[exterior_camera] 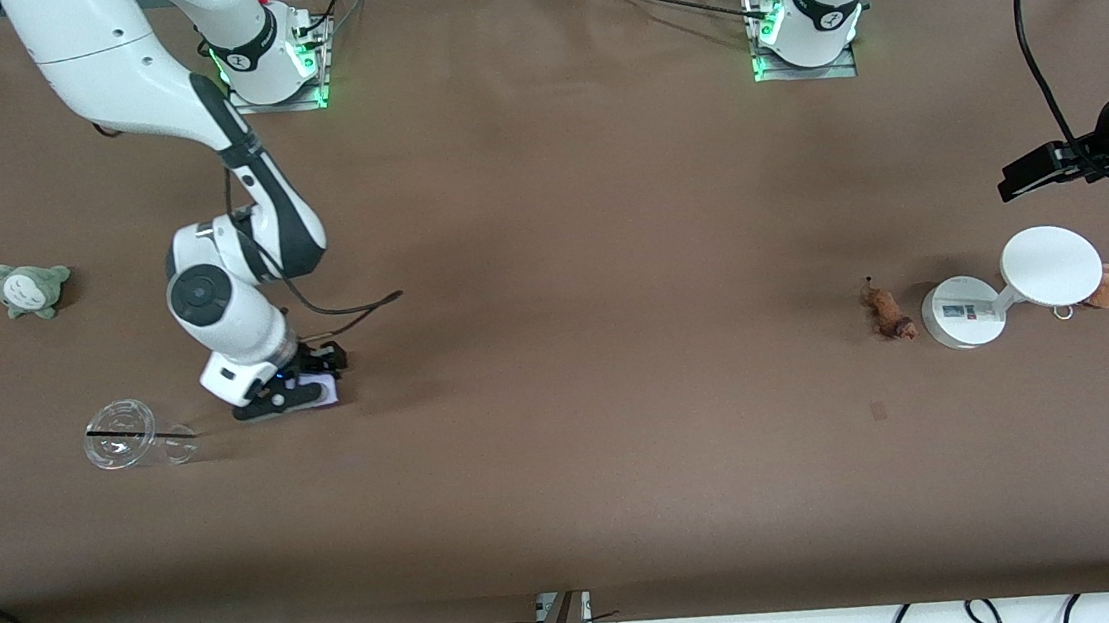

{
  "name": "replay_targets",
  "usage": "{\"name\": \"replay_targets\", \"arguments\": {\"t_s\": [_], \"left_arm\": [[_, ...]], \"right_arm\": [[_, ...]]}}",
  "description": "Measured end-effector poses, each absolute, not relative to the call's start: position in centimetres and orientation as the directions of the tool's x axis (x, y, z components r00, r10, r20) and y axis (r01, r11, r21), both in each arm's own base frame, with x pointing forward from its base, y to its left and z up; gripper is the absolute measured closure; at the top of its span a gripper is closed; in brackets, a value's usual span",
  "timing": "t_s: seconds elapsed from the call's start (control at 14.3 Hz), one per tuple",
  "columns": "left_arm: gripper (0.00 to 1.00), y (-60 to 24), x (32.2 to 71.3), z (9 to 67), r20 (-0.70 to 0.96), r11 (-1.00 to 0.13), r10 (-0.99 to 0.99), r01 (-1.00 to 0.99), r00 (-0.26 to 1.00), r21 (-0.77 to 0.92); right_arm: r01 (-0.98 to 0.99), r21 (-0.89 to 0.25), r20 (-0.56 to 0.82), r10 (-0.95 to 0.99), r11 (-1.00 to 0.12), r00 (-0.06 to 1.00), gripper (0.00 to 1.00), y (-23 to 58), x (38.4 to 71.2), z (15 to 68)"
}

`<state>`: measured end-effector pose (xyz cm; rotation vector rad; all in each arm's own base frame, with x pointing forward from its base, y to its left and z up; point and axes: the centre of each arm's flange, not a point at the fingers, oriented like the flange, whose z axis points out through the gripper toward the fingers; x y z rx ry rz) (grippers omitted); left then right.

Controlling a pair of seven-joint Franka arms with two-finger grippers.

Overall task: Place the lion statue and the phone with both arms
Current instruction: 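Lower the phone beside the glass cup and open the right gripper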

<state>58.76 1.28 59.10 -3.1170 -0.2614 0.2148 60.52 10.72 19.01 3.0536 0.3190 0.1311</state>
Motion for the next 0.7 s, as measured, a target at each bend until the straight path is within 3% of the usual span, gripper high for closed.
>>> {"name": "replay_targets", "arguments": {"t_s": [0.7], "left_arm": [[0.0,0.4,58.8,59.0,-0.14,-0.989,0.15,0.15,0.979,-0.011]], "right_arm": [[0.092,0.064,0.081,0.097,-0.994,0.992,0.15,5.9,59.9,19.5]]}}
